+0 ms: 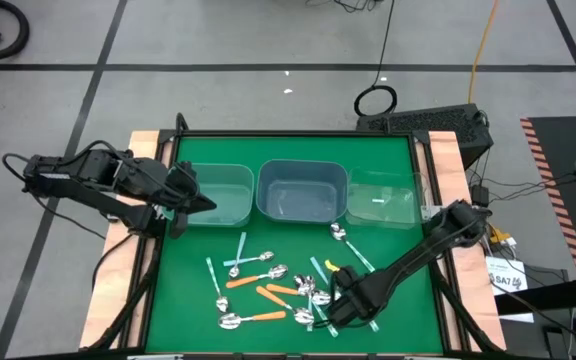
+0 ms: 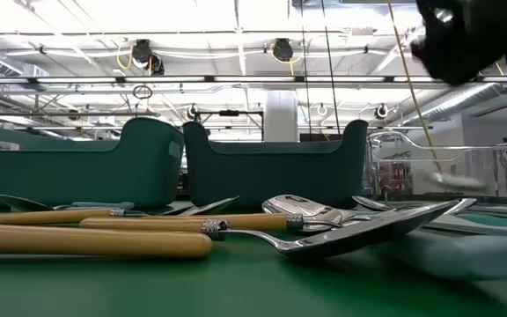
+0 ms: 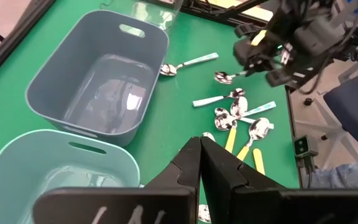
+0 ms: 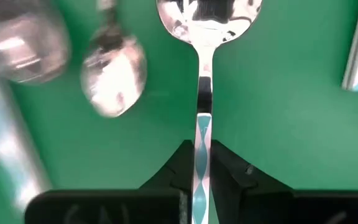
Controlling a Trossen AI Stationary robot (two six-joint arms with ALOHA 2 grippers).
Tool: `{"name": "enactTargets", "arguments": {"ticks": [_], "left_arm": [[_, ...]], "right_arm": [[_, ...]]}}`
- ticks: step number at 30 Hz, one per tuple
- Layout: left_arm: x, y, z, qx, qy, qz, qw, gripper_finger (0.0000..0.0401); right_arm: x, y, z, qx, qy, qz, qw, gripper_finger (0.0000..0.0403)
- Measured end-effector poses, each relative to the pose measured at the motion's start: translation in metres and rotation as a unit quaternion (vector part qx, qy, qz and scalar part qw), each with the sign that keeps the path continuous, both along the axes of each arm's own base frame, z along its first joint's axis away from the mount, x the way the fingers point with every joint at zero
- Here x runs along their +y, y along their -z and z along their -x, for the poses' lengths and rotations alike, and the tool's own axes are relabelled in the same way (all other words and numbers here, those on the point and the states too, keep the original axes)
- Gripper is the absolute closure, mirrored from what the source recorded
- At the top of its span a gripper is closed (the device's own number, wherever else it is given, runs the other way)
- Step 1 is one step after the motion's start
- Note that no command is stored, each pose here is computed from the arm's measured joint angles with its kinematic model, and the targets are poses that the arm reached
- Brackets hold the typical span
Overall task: Sort silverware by color (type)
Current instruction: Put the white spoon into the transparent bin
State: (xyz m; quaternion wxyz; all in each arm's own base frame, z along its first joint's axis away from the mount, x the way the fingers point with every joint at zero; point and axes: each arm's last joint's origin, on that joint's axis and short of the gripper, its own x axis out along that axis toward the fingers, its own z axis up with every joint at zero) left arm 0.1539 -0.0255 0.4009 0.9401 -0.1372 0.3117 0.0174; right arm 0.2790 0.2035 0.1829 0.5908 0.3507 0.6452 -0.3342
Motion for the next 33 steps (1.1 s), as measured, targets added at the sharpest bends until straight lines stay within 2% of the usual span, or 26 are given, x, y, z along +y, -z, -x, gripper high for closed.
{"name": "enactTargets", "arguments": {"ticks": [8,15,27,33], "left_arm": [[0.001,-0.001,-0.003,-0.013,-0.027,-0.016,0.999,0.0384],[0.000,-0.003,-0.011,-0.029,-0.036,-0.008,0.999,0.0383],[-0.004,0.007,-0.038,-0.009,-0.044,-0.004,0.999,0.0383],[-0.006,0.010,-0.047,-0.011,-0.047,0.000,0.999,0.0377]], "right_arm": [[-0.028,-0.053,0.014,-0.057,-0.064,0.012,0.996,0.0380],[-0.060,-0.093,0.024,-0.116,-0.112,0.020,0.987,0.0380],[-0.109,-0.115,0.015,-0.146,-0.166,0.047,0.974,0.0380],[-0.131,-0.127,0.008,-0.153,-0.204,0.081,0.964,0.0380]]}}
